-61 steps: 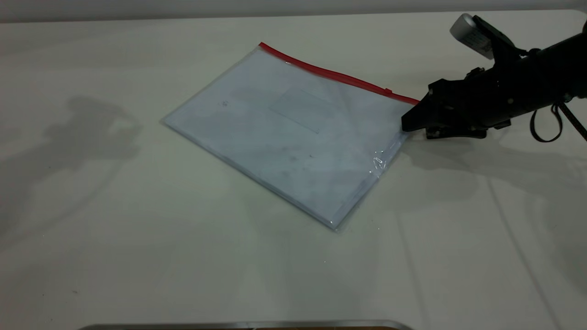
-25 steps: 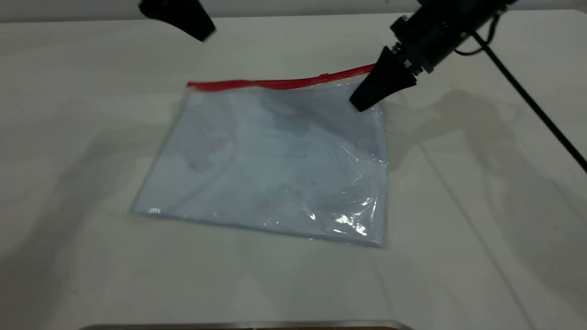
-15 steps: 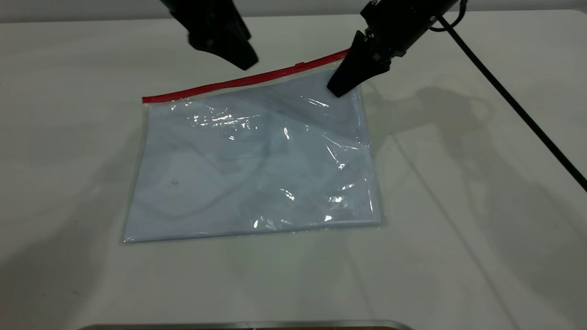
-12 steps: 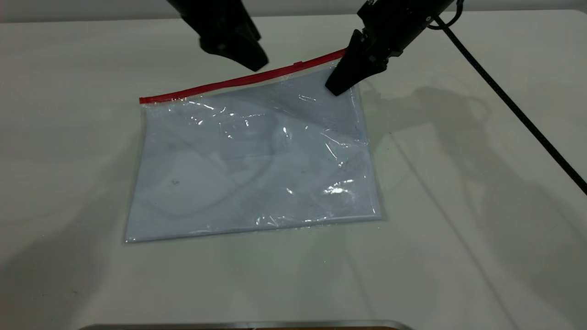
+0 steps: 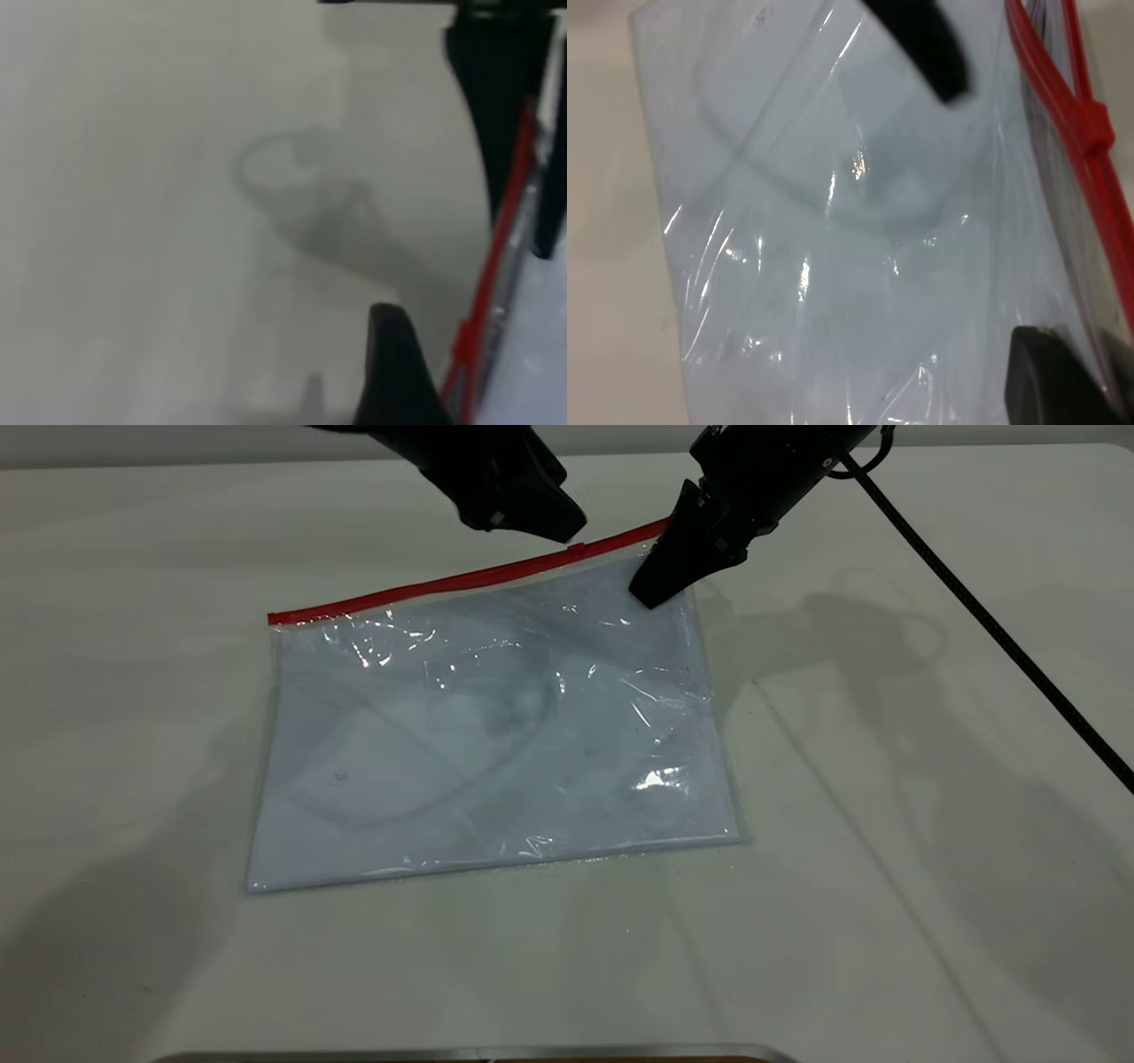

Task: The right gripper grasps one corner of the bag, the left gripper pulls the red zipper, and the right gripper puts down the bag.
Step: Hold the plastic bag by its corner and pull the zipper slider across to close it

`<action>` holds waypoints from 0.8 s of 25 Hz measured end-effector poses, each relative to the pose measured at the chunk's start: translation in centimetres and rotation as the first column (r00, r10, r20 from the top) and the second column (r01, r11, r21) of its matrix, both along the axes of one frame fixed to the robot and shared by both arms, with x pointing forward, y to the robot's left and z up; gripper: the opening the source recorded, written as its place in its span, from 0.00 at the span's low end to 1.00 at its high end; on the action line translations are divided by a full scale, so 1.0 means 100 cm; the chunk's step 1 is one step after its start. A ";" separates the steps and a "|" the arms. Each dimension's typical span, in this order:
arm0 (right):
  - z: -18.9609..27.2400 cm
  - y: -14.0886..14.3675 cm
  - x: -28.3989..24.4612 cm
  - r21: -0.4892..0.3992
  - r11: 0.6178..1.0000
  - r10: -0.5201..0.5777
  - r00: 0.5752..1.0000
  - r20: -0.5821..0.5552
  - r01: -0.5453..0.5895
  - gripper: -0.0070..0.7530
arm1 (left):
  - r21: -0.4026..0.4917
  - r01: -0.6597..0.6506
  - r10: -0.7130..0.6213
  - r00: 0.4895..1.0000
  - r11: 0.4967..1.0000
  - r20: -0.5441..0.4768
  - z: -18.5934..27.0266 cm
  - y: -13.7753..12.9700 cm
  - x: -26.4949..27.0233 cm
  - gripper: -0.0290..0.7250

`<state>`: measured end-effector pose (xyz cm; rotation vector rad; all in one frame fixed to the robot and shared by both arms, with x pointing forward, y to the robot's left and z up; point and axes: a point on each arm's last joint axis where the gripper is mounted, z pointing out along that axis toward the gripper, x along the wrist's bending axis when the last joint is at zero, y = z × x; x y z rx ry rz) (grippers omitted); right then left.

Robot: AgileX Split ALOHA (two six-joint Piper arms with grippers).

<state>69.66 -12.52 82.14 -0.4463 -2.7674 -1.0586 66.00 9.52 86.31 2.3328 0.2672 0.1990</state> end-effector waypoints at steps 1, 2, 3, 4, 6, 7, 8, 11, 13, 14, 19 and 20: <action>0.000 0.000 0.000 0.000 1.000 0.001 1.000 -0.001 -0.001 0.05 | -0.004 -0.002 0.002 1.000 1.000 -0.003 -0.003 -0.001 0.002 0.75; 0.000 0.000 0.000 0.001 1.000 0.002 1.000 -0.002 -0.002 0.05 | -0.008 -0.003 0.003 1.000 1.000 -0.005 -0.005 -0.002 0.004 0.75; 0.000 0.000 0.000 0.002 1.000 0.003 1.000 -0.003 -0.003 0.05 | -0.014 -0.007 0.007 1.000 1.000 -0.011 -0.008 -0.003 0.005 0.75; 0.000 0.000 0.000 0.003 1.000 0.004 1.000 -0.004 -0.004 0.05 | -0.018 -0.009 0.009 1.000 1.000 -0.013 -0.010 -0.003 0.007 0.75; 0.000 0.000 -0.001 0.003 1.000 0.005 1.000 -0.005 -0.005 0.05 | -0.024 -0.012 0.012 1.000 1.000 -0.021 -0.014 -0.004 0.008 0.75; 0.000 0.000 -0.001 0.003 1.000 0.005 1.000 -0.005 -0.005 0.05 | -0.028 -0.009 0.008 1.000 1.000 -0.024 -0.015 -0.005 0.008 0.75; 0.000 0.000 -0.001 0.003 1.000 0.005 1.000 -0.005 -0.005 0.05 | -0.031 -0.002 0.001 0.999 1.000 -0.032 -0.016 -0.005 0.008 0.74; 0.000 0.000 -0.001 0.003 1.000 0.005 1.000 -0.005 -0.005 0.05 | -0.039 0.011 -0.013 0.999 0.999 -0.049 -0.020 -0.006 0.006 0.70; 0.000 0.000 -0.001 0.003 1.000 0.005 1.000 -0.005 -0.005 0.05 | -0.039 0.011 -0.013 0.999 0.999 -0.053 -0.021 -0.006 0.006 0.67; 0.000 0.000 -0.001 0.003 1.000 0.005 1.000 -0.005 -0.005 0.05 | -0.039 0.011 -0.013 0.999 0.999 -0.053 -0.021 -0.006 0.006 0.64; 0.000 0.000 -0.001 0.003 1.000 0.005 1.000 -0.005 -0.005 0.05 | -0.039 0.011 -0.013 0.998 0.999 -0.054 -0.022 -0.006 0.006 0.55; 0.000 0.000 -0.001 0.003 1.000 0.005 1.000 -0.005 -0.005 0.05 | -0.039 0.009 -0.011 0.998 0.999 -0.056 -0.022 -0.006 0.006 0.53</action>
